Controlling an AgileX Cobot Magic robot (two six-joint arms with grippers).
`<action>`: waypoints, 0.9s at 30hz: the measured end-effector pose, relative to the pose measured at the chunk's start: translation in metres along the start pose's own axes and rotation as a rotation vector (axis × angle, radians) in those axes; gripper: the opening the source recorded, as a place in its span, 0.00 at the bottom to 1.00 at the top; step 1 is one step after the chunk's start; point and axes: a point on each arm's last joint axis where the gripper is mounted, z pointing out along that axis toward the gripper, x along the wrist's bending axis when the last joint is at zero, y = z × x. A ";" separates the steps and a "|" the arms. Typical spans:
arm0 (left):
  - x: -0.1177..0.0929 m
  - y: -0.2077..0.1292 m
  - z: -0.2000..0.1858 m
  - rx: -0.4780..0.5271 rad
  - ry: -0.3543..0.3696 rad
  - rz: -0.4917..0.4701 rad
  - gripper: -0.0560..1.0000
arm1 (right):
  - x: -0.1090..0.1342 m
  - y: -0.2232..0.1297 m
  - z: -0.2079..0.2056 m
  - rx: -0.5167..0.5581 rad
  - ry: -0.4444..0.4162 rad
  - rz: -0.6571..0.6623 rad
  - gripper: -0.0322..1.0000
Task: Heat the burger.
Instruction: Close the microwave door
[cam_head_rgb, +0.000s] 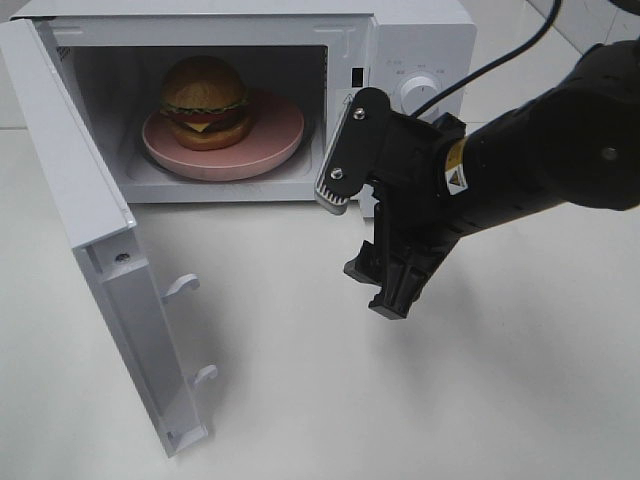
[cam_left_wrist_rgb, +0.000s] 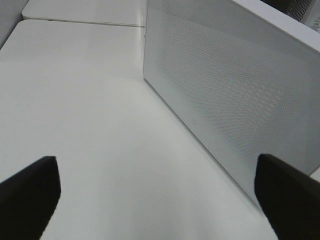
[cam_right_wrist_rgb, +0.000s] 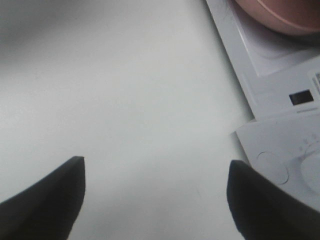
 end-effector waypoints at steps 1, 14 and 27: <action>0.000 0.000 0.000 0.000 0.000 0.000 0.98 | 0.000 0.000 0.000 0.000 0.000 0.000 0.77; 0.000 0.000 0.000 0.000 0.000 0.000 0.98 | 0.005 -0.025 -0.069 0.144 -0.013 0.400 0.77; 0.000 0.000 0.000 0.000 0.000 0.000 0.98 | 0.010 -0.046 -0.125 0.252 -0.034 0.509 0.77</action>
